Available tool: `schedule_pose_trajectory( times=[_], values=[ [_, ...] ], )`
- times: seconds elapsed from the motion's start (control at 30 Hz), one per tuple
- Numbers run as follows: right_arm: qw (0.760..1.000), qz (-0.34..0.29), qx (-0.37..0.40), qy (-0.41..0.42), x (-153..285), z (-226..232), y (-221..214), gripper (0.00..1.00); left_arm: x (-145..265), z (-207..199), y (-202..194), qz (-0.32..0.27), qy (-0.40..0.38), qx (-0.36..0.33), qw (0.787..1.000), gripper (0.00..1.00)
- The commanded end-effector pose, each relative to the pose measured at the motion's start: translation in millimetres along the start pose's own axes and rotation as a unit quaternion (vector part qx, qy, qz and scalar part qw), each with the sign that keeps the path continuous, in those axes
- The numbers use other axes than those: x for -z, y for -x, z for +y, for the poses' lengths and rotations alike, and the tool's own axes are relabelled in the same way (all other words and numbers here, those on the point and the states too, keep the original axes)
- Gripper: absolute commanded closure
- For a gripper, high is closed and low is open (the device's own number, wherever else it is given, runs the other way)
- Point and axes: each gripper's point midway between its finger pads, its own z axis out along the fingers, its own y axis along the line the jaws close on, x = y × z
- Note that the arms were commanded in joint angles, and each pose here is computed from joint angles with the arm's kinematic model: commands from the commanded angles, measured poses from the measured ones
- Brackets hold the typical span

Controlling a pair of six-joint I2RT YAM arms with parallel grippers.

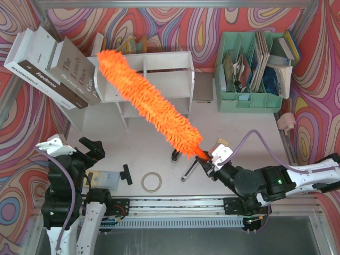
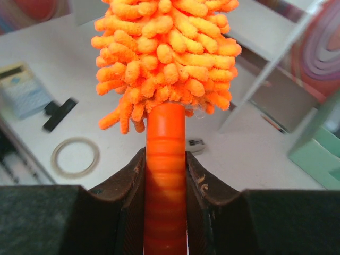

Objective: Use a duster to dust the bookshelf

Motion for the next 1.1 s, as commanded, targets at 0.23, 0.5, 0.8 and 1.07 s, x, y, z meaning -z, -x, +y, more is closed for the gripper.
schedule_pose_trajectory(
  times=[0.23,0.5,0.8,1.07],
  values=[
    [0.949,-0.033,-0.101,-0.296,13,-74,40,1.0,0,1,0,-0.004,0.002,0.003,1.0,0.02],
    [0.945,0.032,-0.129,-0.299,-17,-96,20,1.0,3,1,1,-0.01,-0.002,0.005,1.0,0.02],
    [0.944,0.107,-0.144,-0.276,-53,-102,-17,1.0,2,1,0,-0.01,-0.003,0.004,1.0,0.02],
    [0.934,0.131,-0.181,-0.278,-60,-115,-49,1.0,3,1,1,-0.011,-0.004,0.005,1.0,0.02]
  ],
)
